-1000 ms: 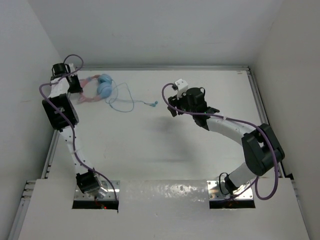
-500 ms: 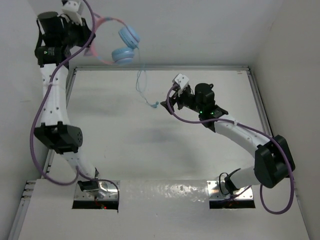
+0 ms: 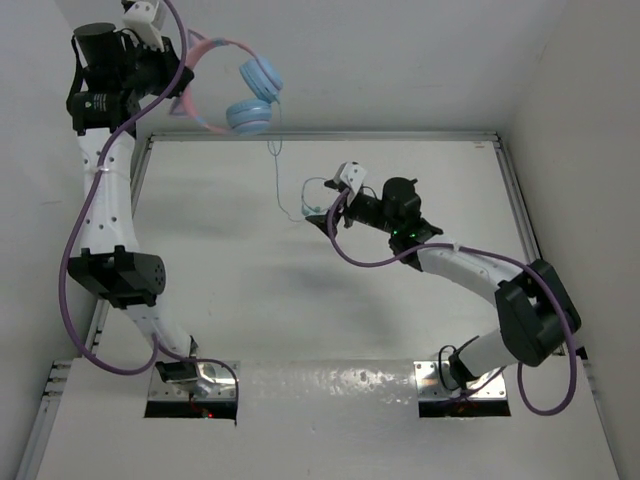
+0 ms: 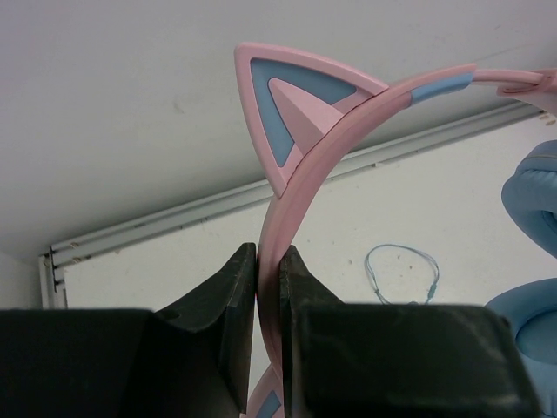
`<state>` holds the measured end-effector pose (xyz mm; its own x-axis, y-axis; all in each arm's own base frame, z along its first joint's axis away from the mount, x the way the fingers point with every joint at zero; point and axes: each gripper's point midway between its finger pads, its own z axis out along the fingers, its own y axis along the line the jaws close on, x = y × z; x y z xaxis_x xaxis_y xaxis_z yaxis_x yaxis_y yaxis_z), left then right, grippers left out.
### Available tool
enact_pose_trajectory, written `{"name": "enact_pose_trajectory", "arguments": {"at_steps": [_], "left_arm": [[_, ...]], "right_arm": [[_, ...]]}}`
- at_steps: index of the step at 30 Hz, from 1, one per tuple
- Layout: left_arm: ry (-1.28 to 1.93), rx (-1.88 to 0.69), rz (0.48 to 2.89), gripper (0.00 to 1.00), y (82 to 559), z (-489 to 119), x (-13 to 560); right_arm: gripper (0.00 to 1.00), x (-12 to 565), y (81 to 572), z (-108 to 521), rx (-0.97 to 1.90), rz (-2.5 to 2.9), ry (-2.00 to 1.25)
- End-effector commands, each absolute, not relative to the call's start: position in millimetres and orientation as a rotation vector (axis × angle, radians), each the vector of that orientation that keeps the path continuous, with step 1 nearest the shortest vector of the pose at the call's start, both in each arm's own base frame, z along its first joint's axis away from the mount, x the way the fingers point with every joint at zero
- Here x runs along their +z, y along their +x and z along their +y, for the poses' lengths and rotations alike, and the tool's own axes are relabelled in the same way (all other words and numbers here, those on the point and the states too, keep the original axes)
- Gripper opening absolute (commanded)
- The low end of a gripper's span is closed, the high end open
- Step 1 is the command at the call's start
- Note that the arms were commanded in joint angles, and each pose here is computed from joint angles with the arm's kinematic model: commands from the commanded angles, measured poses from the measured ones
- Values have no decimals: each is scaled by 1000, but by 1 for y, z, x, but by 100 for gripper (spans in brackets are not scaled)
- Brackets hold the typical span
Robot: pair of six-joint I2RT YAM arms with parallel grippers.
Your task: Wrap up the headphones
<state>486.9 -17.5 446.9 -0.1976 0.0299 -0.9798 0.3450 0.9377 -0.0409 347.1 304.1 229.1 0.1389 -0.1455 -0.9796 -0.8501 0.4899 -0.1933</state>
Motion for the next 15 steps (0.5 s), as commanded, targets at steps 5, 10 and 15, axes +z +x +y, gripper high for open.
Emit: {"name": "enact_pose_trajectory", "arguments": {"at_steps": [5,10,15], "left_arm": [[300,-349,1649,0,472,-37,487],[298,-351,1654,0,475,-36,484],[289,-367,1666,0,476,-37,479]], "right_arm": [[95,260,391,340,602,1196,-881],[96,249,410,371,667,1184,-949],[88,242,441,380,698,1221,-778]]}}
